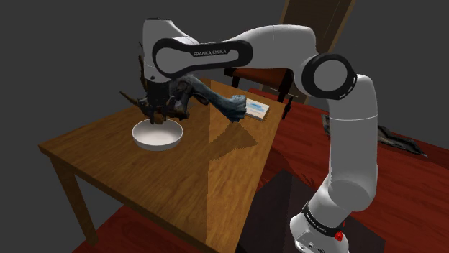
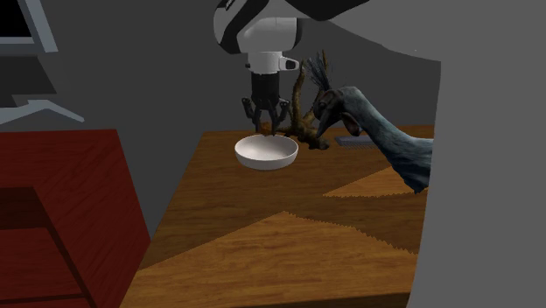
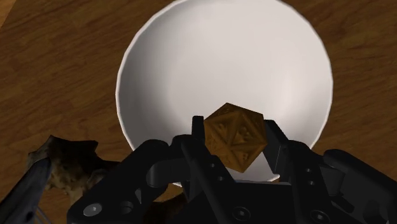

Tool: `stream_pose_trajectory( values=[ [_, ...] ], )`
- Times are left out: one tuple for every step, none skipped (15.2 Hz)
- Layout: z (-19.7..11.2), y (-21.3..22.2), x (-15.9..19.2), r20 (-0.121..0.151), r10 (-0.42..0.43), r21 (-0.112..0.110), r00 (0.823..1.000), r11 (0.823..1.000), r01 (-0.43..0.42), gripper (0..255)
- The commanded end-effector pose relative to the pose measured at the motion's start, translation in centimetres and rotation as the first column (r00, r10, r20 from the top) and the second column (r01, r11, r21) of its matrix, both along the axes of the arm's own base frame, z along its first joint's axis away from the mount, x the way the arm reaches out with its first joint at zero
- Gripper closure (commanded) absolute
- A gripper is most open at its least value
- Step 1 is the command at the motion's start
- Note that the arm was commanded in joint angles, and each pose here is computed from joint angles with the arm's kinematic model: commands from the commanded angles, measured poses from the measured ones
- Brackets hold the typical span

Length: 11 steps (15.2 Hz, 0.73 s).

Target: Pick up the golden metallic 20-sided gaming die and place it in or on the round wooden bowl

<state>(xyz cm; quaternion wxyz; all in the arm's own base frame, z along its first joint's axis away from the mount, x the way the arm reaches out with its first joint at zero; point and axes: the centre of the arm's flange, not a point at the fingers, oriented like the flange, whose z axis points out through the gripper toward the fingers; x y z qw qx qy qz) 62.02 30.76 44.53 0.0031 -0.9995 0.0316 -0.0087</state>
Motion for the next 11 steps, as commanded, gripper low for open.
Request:
stream_pose_trajectory(
  values=[
    [-1.0, -0.1, 0.0, 0.000, 0.000, 0.000, 1.000, 1.000, 0.000, 255],
    [-1.5, -0.1, 0.0, 0.000, 0.000, 0.000, 1.000, 1.000, 0.000, 255],
    [-2.1, -0.1, 0.0, 0.000, 0.000, 0.000, 1.000, 1.000, 0.000, 255],
    [-2.6, -0.1, 0.0, 0.000, 0.000, 0.000, 1.000, 1.000, 0.000, 255],
    [-3.1, -0.1, 0.0, 0.000, 0.000, 0.000, 1.000, 1.000, 0.000, 255],
    [-3.6, -0.1, 0.0, 0.000, 0.000, 0.000, 1.000, 1.000, 0.000, 255],
    [-3.6, -0.1, 0.0, 0.000, 0.000, 0.000, 1.000, 1.000, 0.000, 255],
    [-3.6, -0.1, 0.0, 0.000, 0.000, 0.000, 1.000, 1.000, 0.000, 255],
    [-3.6, -0.1, 0.0, 0.000, 0.000, 0.000, 1.000, 1.000, 0.000, 255],
    [-3.6, -0.1, 0.0, 0.000, 0.000, 0.000, 1.000, 1.000, 0.000, 255],
    [-3.6, -0.1, 0.0, 0.000, 0.000, 0.000, 1.000, 1.000, 0.000, 255]
  ],
)
